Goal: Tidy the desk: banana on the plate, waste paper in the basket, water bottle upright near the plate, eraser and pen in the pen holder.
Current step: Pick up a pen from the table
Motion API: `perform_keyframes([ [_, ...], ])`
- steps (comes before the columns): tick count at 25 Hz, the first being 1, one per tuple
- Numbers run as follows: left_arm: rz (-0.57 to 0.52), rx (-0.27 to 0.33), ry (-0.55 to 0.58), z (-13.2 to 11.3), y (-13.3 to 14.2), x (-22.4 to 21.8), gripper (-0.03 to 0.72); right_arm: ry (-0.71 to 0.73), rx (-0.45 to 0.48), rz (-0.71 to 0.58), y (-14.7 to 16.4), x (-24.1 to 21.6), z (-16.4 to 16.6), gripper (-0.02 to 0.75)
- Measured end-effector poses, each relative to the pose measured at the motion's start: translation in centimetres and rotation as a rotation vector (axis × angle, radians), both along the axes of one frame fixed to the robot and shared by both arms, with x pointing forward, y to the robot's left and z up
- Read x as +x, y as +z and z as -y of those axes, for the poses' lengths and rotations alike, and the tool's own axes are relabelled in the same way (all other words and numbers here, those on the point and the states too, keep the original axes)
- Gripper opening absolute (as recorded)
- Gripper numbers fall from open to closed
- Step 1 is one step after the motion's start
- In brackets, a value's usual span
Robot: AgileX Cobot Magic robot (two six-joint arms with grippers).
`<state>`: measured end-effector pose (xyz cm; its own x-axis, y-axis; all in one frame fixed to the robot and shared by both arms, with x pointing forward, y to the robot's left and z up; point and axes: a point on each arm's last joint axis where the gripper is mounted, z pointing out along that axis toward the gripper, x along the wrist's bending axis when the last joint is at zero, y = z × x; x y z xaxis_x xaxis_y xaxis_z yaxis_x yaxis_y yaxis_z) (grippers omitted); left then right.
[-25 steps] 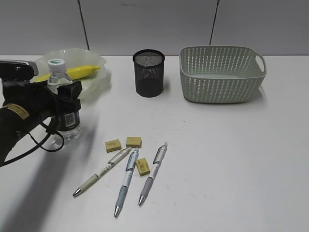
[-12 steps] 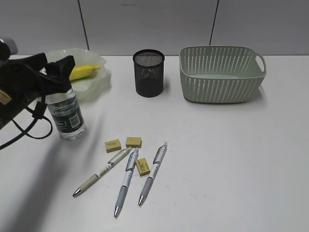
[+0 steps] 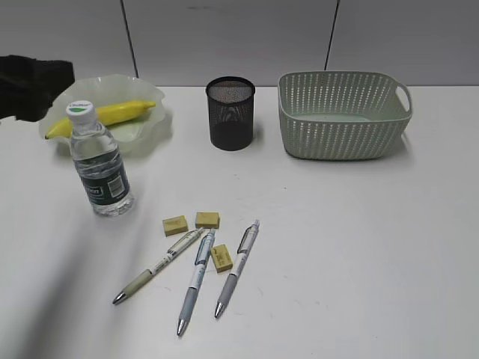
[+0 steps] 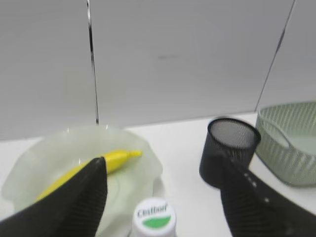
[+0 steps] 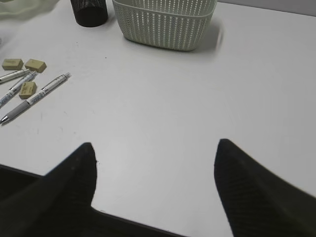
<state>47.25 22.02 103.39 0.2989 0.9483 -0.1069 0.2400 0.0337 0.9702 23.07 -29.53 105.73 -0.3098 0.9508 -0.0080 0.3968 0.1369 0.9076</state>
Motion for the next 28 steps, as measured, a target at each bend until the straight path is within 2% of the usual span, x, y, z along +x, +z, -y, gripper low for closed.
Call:
perform_keyframes([
  [2,-0.139,0.053,-0.008,-0.5,1.2,-1.6,0.535,0.000,0.000,0.000,0.0,0.0,0.0,0.582],
  [6,-0.312,0.181,-0.015,-2.1,4.2,-5.6,0.528,0.000,0.000,0.000,0.0,0.0,0.0,0.582],
  [7,-0.326,0.203,-0.011,-2.6,4.9,-6.7,0.527,0.000,0.000,0.000,0.0,0.0,0.0,0.582],
  [10,-0.383,0.243,0.010,-4.3,6.4,-10.8,0.523,-0.001,-0.001,0.000,0.0,0.0,0.0,0.582],
  [13,-0.487,0.278,0.026,-5.7,6.3,-14.4,0.519,-0.001,-0.001,0.000,0.0,0.0,0.0,0.582],
  [16,-0.528,0.280,0.031,-6.8,5.8,-17.5,0.519,-0.001,0.000,0.000,0.0,0.0,0.0,0.582],
  [20,-0.500,0.236,0.015,-7.7,4.2,-20.8,0.515,-0.001,0.000,0.000,0.0,0.0,0.0,0.582],
  [23,-0.429,0.195,0.004,-8.1,3.3,-22.4,0.515,-0.001,0.000,0.000,0.0,0.0,0.0,0.582],
  [28,-0.254,0.132,0.004,-8.6,3.3,-24.1,0.515,0.012,0.033,0.042,1.0,0.1,-0.2,0.578],
])
